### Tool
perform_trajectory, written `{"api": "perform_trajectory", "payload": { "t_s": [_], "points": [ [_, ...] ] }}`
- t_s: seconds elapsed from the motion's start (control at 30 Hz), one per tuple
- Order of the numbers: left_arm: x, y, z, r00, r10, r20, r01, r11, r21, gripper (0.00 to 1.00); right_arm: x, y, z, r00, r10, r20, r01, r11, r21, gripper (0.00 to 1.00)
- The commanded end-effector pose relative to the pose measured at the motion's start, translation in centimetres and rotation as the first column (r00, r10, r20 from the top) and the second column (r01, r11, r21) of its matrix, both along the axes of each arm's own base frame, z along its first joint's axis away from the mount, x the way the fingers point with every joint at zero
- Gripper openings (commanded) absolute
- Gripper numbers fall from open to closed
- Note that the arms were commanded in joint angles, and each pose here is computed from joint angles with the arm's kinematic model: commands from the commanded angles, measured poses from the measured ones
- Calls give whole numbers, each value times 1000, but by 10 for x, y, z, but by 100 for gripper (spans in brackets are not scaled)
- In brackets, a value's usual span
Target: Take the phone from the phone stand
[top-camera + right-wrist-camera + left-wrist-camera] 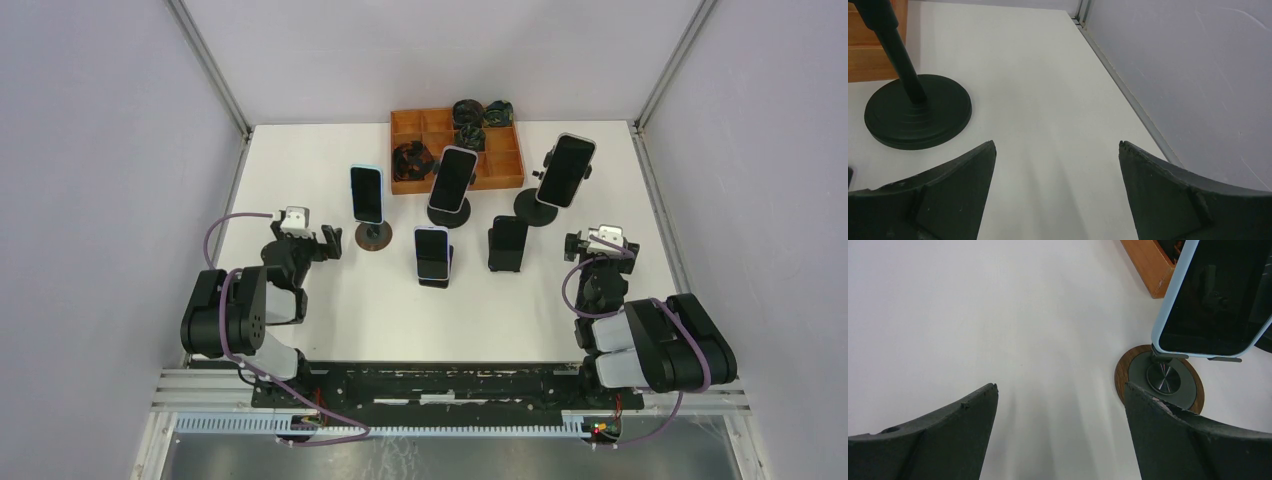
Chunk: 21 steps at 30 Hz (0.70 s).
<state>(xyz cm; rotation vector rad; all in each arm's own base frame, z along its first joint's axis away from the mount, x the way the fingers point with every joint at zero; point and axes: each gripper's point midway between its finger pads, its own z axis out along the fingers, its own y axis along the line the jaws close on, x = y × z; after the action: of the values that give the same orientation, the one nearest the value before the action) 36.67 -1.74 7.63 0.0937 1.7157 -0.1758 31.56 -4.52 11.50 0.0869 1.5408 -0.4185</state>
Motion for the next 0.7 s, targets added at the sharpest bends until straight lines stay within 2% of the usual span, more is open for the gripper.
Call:
{"api": "perform_trajectory", "payload": {
  "t_s": [0.0, 0.2, 0.27, 0.37, 0.5, 0.53, 0.57, 0.67],
  "points": [
    [6, 0, 15, 998, -17, 64, 14, 999, 45, 100, -29, -1, -29, 997, 14, -76, -14, 1000, 0, 98],
    [6, -3, 16, 997, -32, 69, 29, 999, 42, 100, -28, -1, -30, 997, 13, -79, -13, 1000, 3, 98],
    [5, -5, 18, 996, -49, 71, 45, 998, 44, 100, -31, -8, -29, 997, -30, -73, 32, 999, 22, 98],
    [5, -1, 22, 997, -29, 71, 26, 999, 45, 100, -32, -3, -23, 999, 1, -54, -1, 1000, 4, 98],
    [14, 4, 32, 998, -15, 67, 13, 999, 34, 100, -34, -15, -22, 993, -86, -83, 87, 996, 10, 98],
    [22, 5, 38, 999, -20, 31, 19, 999, 29, 100, -37, -15, -21, 993, -89, -75, 91, 996, 21, 98],
    [26, 7, 33, 997, -20, -72, 21, 1000, 21, 100, -39, -16, -21, 993, -97, -66, 101, 994, 50, 98],
    [41, 6, 57, 982, -73, -171, 88, 993, 80, 100, -40, -14, -20, 993, -101, -52, 107, 987, 123, 98]
  ]
}}
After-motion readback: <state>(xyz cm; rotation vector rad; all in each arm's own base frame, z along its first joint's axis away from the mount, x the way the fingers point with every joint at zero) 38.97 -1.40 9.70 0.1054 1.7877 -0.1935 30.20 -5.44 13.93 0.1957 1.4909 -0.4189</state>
